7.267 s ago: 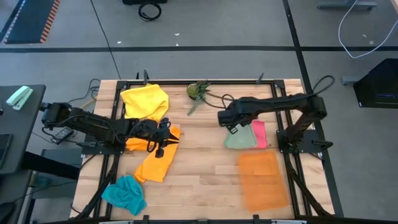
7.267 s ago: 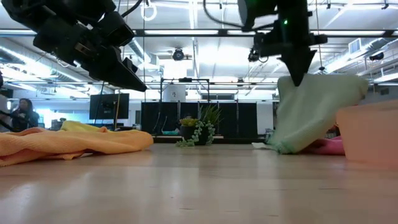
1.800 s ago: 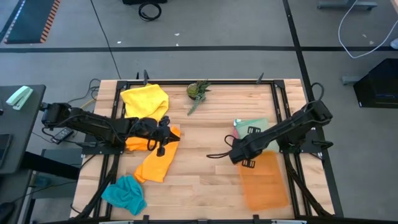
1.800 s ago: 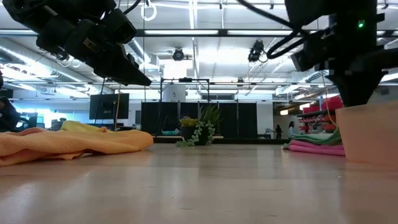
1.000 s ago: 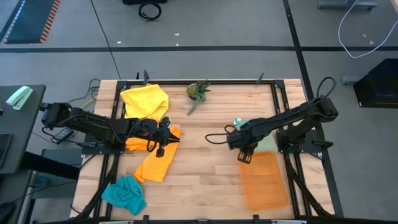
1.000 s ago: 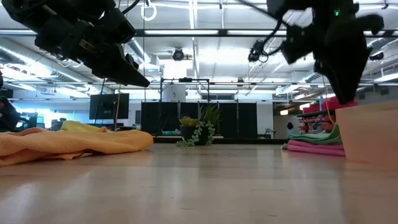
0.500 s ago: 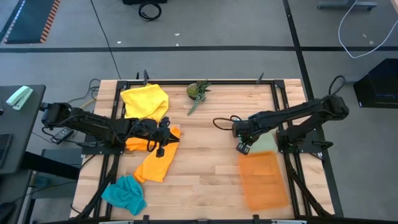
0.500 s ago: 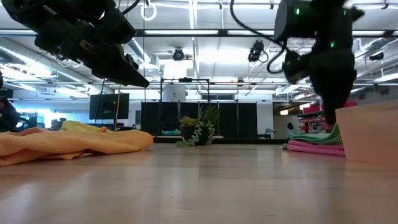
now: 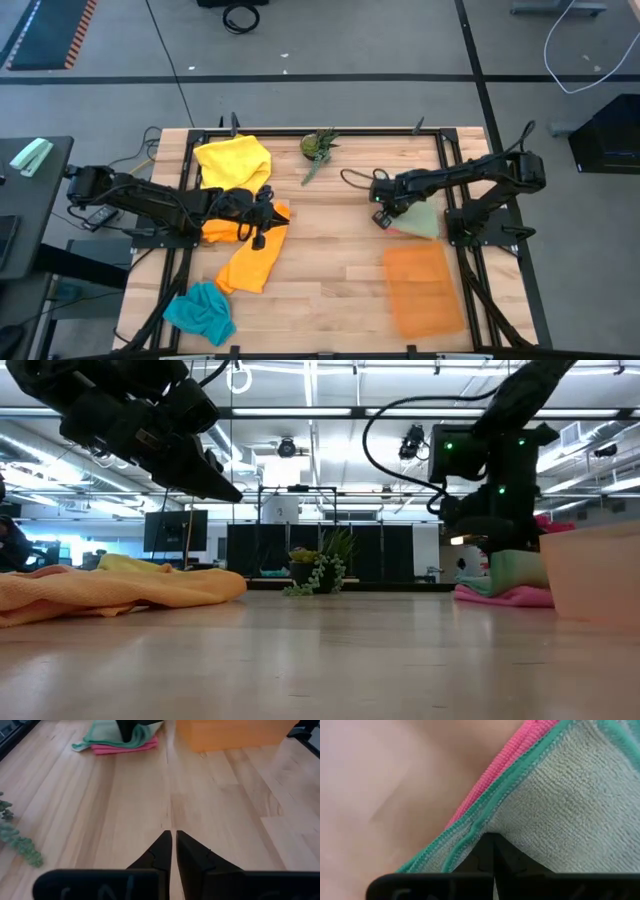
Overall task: Fold microfiber towels
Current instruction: Stack the green microfiber towel on top of the pink microfiber towel
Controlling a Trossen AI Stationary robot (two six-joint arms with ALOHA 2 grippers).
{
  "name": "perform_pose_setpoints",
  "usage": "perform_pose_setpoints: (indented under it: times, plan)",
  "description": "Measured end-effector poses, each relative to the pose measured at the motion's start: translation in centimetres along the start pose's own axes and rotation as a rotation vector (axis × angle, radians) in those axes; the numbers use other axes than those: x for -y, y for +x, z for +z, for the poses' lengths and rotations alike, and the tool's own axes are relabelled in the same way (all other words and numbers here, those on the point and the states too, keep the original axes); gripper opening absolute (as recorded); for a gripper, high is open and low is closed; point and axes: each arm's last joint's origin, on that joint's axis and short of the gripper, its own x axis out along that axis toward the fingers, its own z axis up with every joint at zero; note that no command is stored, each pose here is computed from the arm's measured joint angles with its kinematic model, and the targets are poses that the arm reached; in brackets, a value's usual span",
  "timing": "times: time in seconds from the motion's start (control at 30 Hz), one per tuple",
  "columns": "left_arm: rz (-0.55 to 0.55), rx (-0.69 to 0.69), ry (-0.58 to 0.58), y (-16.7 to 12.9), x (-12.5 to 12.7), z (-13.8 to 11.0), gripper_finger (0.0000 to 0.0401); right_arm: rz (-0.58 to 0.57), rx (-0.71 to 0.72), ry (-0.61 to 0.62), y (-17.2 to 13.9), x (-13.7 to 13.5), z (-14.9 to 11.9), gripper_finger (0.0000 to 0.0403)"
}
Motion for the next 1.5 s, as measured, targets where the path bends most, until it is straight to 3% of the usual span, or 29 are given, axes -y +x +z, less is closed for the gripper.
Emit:
perform_pose_setpoints:
  times: [0.27, 0.5, 0.6, 0.67, 1.0, 1.17, 1.37, 1.5]
  plan:
    - [0.018, -0.007, -0.009, 0.0, -0.4, -0.1, 0.0039, -0.089, 0.083, 0.004, -1.0, 3.0, 3.5, 0.0001]
    - [0.016, -0.023, -0.003, 0.0, -0.4, -0.2, 0.0033, -0.025, 0.101, -0.087, -5.4, 0.9, 5.0, 0.0]
    - [0.017, -0.024, -0.007, 0.0, -0.4, -0.2, 0.0029, 0.065, 0.102, -0.173, -6.0, -1.4, 4.1, 0.0]
    - [0.016, -0.027, -0.009, 0.0, -0.4, -0.3, 0.0028, 0.038, 0.086, -0.223, -5.3, -2.4, 2.8, 0.0]
    - [0.016, -0.029, -0.009, 0.0, -0.4, -0.3, 0.0038, -0.006, -0.063, -0.216, -1.8, -2.6, -2.3, 0.0]
    - [0.016, -0.028, -0.009, 0.0, -0.4, -0.3, 0.003, 0.021, -0.073, -0.286, -3.5, -3.9, -2.2, 0.0]
    - [0.016, -0.028, -0.01, 0.0, -0.4, -0.3, 0.0032, -0.091, -0.032, -0.308, -6.6, -4.0, -1.0, 0.0]
    - [0.016, -0.028, -0.011, 0.0, -0.4, -0.3, 0.0036, -0.121, -0.018, -0.275, -5.8, -3.0, -0.2, 0.0]
